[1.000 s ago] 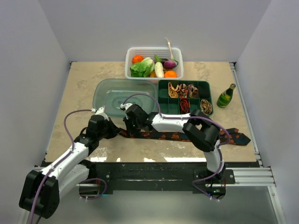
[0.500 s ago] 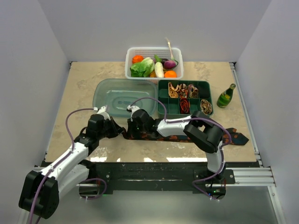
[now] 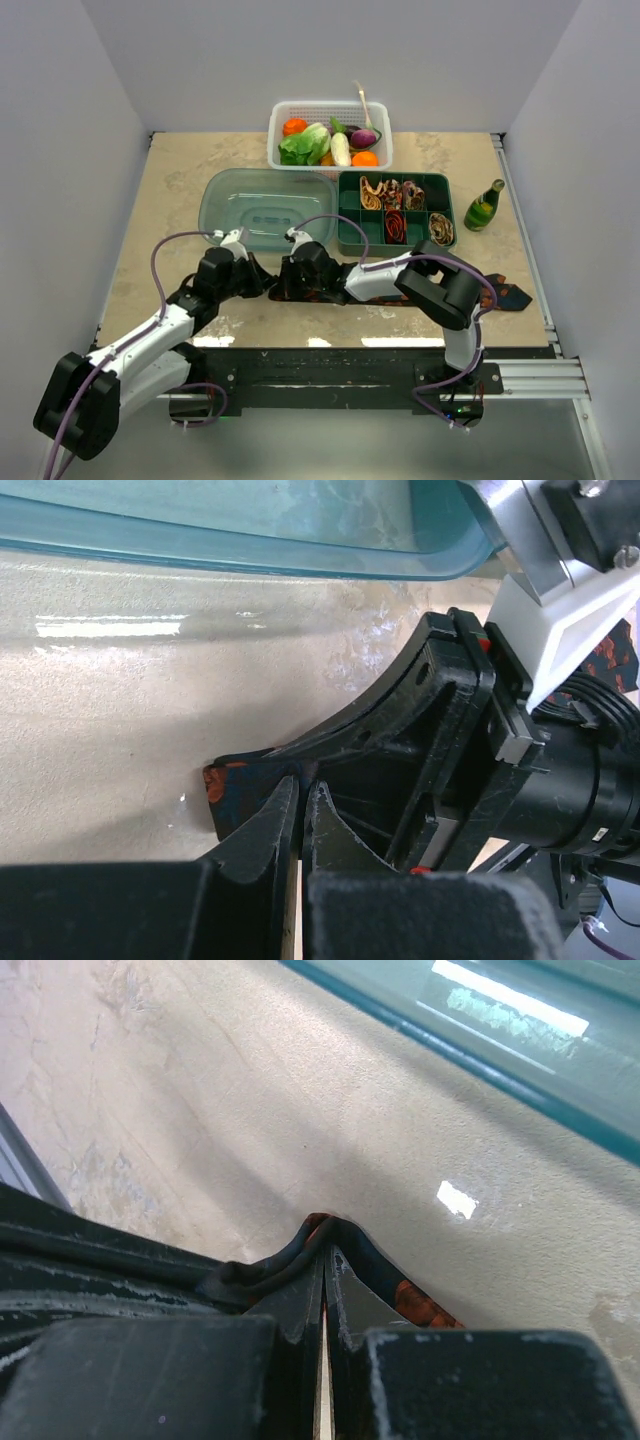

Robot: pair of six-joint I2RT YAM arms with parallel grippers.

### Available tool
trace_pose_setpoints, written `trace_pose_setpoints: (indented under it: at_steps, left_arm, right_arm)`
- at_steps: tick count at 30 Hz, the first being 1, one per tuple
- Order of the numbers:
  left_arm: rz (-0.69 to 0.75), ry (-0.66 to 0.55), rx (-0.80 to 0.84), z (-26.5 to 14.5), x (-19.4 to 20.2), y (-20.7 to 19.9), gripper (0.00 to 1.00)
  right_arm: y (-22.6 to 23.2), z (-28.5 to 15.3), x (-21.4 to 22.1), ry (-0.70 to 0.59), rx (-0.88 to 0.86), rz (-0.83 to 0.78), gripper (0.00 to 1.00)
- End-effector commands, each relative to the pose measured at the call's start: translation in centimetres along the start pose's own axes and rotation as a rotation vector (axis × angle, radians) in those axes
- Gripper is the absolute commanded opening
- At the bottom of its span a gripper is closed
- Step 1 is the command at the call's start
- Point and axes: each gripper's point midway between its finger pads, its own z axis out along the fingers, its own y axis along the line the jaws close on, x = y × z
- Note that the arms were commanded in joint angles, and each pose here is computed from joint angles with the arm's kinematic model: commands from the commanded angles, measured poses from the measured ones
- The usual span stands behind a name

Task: Roll the ties
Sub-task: Roll the tie at the center of the board.

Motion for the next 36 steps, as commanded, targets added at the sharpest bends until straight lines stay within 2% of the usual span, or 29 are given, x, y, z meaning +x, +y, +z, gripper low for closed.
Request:
trace_pose_setpoints:
  at_steps: [1,10,14,21,32,36]
  left_arm:
    - [0.013,-0.028,0.040,0.4,-0.2,-1.2,0.00]
    - [0.028,-0.006,0.017,0.7,1.0,-0.7,0.00]
    - [0.059,-0.007,-0.035,0.4,0.9,0.2,0.00]
    - [0.069,-0.030,-0.069,0.1,0.6,0.8,0.00]
    - [0.064,-0.038,-0.049,0.1,0.2,0.1,0.00]
    - [0.062,-0.026,-0.052,0.5,0.5,0.2,0.00]
  right_arm:
    - [1.1,0.3,-0.1,-0.018,-0.066,0.029,0.00]
    - [2.4,0.5,0.2,0.033,-0.122,0.005,0.00]
    - [2.3,0.1,-0.5,0.052,-0.061,-0.046,0.00]
    - [1.1,-1.6,-1.6,0.123,0.116,-0.224,0.00]
    - [-0.2,-3.4,-1.4,0.139,0.178,-0.258,0.00]
    - [-0.3,-5.0,-2.5,0.093,0.205,-0.262,0.00]
